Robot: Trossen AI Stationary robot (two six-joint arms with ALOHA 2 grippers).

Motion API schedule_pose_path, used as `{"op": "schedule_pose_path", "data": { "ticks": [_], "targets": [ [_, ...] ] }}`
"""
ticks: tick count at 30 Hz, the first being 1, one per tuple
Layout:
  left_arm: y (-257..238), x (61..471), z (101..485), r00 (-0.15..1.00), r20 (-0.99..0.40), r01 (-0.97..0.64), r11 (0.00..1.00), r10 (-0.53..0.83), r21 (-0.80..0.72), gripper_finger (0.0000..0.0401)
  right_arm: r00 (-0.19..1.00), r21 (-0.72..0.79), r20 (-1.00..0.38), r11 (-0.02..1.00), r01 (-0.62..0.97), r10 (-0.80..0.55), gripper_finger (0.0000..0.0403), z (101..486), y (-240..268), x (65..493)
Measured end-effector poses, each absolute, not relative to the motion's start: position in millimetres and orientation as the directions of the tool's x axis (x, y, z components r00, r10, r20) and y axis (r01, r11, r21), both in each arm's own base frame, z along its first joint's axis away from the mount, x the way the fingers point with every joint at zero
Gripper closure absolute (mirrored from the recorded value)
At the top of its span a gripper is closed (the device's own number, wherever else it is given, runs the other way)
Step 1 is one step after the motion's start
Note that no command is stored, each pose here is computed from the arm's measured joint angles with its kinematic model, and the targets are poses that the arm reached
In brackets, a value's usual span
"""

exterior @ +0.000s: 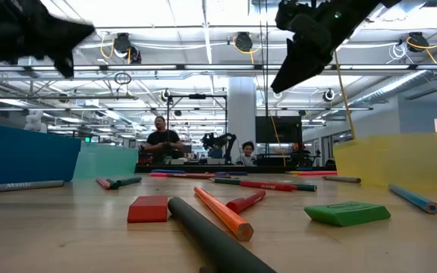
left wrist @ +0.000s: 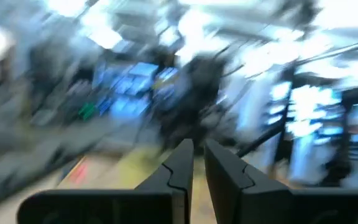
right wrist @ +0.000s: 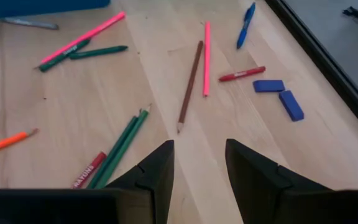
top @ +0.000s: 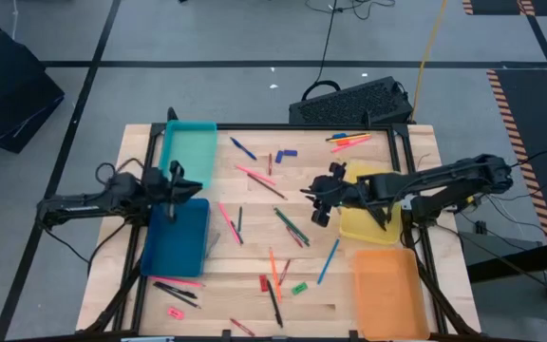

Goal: Sort crayons/erasers/pens/pencils in bins
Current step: Put the black pen into the yellow bin

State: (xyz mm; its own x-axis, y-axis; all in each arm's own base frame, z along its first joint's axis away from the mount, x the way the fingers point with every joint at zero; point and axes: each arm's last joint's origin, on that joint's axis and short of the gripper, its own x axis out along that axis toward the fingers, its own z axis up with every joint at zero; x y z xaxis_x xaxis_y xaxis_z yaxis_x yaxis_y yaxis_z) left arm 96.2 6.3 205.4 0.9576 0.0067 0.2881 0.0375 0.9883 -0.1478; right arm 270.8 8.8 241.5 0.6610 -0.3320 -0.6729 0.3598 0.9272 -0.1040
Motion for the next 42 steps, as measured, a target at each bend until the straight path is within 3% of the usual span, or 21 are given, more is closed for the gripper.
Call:
{"op": "schedule_pose_path", "data": {
  "ticks": [4, 13, 21, 25, 28, 35, 39, 42],
  "targets": [
    [-1, 101, 226, 0.942, 0.325, 0.112, 0.992, -0.088, -0.057, 0.0357, 0.659, -0.105, -0.671, 0.924, 0.368, -0.339, 0.0268, 242, 7, 271],
    [-21, 154, 284, 0.989, 0.029, 0.148, 0.989, -0.148, 0.024, 0.0353, 0.663, -0.095, -0.669, 0.923, 0.373, -0.337, 0.0268, 242, 7, 271],
    [-54, 198, 319, 0.922, -0.372, 0.12, 0.993, -0.105, 0.016, 0.0271, 0.659, -0.091, -0.677, 0.925, 0.368, -0.329, 0.0268, 241, 11, 270],
    [-84, 209, 331, 0.816, -0.558, 0.164, 0.986, -0.151, -0.028, 0.0224, 0.629, -0.102, -0.704, 0.924, 0.369, -0.329, 0.0268, 238, 11, 267],
    [-110, 215, 337, 0.706, -0.687, 0.159, 0.984, -0.174, -0.086, 0.021, 0.614, -0.11, -0.717, 0.923, 0.368, -0.33, 0.0268, 237, 10, 265],
    [-168, 213, 321, 0.366, -0.917, 0.016, 0.986, -0.16, -0.166, 0.0221, 0.612, -0.111, -0.719, 0.923, 0.368, -0.33, 0.0268, 237, 10, 265],
    [-191, 201, 301, 0.168, -0.97, -0.075, 0.979, -0.176, -0.191, 0.0231, 0.614, -0.106, -0.722, 0.928, 0.357, -0.318, 0.0268, 237, 12, 265],
    [-206, 188, 291, 0.084, -0.982, -0.108, 0.978, -0.172, -0.18, 0.024, 0.61, -0.114, -0.748, 0.955, 0.273, -0.263, 0.0268, 234, 23, 263]
  ]
}}
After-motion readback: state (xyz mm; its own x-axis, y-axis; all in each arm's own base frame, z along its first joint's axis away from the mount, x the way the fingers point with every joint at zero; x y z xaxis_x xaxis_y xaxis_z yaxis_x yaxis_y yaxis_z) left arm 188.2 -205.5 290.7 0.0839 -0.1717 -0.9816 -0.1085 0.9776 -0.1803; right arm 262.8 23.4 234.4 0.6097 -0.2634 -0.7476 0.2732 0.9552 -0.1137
